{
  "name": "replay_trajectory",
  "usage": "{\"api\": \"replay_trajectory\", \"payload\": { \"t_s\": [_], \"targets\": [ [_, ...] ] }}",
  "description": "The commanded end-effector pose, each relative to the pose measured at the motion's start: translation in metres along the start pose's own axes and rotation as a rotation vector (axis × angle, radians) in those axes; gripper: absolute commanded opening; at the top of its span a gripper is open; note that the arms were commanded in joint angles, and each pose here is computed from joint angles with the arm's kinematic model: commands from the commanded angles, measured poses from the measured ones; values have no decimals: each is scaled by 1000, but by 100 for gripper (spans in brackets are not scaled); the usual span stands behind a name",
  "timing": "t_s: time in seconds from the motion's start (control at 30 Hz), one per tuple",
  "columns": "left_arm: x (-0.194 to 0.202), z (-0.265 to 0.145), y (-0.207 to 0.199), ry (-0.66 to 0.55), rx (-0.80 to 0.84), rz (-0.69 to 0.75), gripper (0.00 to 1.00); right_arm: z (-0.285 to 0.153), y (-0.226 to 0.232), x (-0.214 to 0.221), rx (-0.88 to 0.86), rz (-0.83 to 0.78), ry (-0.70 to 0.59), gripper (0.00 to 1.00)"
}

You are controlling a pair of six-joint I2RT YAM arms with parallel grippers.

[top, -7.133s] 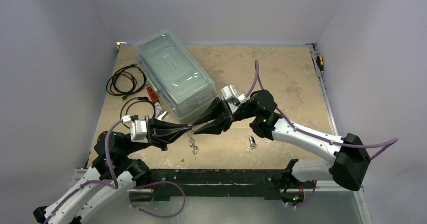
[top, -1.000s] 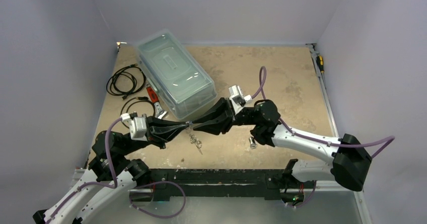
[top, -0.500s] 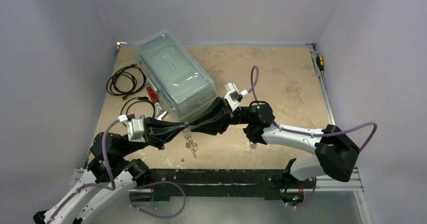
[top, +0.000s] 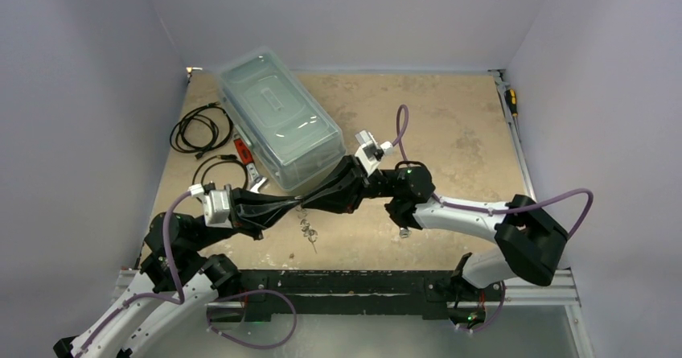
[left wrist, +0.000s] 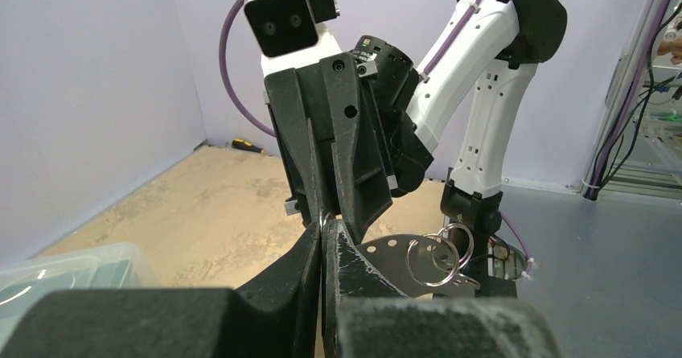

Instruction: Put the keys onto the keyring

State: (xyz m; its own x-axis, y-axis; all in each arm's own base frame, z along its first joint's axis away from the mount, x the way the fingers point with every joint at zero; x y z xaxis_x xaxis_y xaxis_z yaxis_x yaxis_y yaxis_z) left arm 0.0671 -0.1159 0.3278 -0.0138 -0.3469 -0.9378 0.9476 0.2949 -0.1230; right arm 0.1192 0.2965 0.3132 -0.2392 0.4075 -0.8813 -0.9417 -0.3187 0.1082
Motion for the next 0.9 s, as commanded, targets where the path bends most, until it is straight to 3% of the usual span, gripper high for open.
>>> {"api": "replay_trajectory", "payload": {
  "t_s": [0.0,0.3,0.4,0.7,0.87],
  "targets": [
    [-11,1,1,-69,-21,36,0,12,11,-18,-103,-66,-47,14],
    [-11,1,1,-68,-22,37,0,20,9,-17,-131,-55,-41,10],
    [-10,1,1,-64,-15,36,0,22,7,-17,-132,-53,-29,0],
    [-7,2,3,-24,-17,40,1,21,4,-18,-67,-94,44,0],
    [-8,3,5,19,-37,53,35,13,3,-16,18,-134,160,0]
  ]
}}
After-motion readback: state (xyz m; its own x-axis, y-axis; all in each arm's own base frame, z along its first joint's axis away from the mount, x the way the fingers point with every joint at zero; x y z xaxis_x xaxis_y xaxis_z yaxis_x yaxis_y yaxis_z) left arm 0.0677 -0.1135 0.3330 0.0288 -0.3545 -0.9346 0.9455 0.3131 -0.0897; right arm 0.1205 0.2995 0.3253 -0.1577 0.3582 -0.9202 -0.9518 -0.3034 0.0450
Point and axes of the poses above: each gripper's point midway between its finger pads, its own z axis out along the fingers, its own y axis along the line the jaws close on, x = y × z, the point moved 10 cm from there along -z, back along the fingers, and after that the axes turned 8 degrees about -z, right-handed, at the moved point
